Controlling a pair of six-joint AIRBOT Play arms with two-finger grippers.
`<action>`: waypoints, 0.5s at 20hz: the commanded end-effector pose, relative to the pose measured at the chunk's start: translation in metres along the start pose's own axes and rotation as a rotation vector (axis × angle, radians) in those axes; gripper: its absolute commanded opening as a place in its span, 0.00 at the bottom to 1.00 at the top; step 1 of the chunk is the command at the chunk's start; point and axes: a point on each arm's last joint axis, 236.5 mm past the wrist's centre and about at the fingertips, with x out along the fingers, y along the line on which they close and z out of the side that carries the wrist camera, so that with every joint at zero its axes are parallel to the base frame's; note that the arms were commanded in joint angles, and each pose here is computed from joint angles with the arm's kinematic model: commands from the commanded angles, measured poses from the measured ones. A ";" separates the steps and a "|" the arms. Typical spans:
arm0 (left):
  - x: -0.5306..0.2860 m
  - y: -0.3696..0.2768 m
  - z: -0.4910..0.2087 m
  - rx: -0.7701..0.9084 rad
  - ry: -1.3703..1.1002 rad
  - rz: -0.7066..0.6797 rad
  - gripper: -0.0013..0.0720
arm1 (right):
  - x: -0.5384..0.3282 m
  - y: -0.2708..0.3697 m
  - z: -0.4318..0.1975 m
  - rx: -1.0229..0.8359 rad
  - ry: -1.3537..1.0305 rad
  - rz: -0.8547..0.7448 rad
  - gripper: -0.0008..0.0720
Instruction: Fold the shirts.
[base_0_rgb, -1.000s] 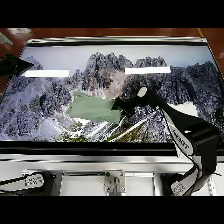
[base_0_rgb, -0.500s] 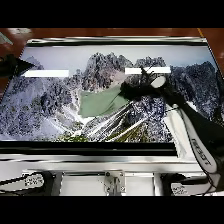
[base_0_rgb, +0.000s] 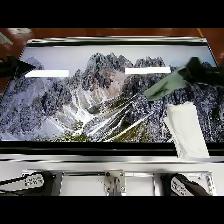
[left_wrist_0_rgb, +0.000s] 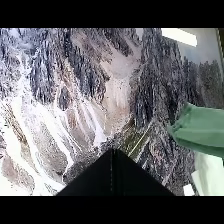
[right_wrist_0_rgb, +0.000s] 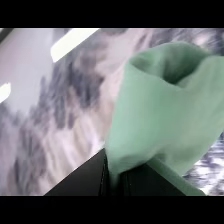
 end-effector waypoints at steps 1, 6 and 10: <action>0.000 -0.001 -0.001 0.001 0.006 -0.002 0.08 | -0.061 -0.076 0.019 0.084 -0.073 -0.215 0.11; 0.000 -0.001 -0.001 0.001 0.006 -0.002 0.08 | -0.098 -0.145 0.004 0.160 -0.016 -0.414 0.11; 0.000 -0.001 -0.001 0.001 0.006 -0.002 0.08 | -0.110 -0.163 -0.021 0.181 0.083 -0.498 0.11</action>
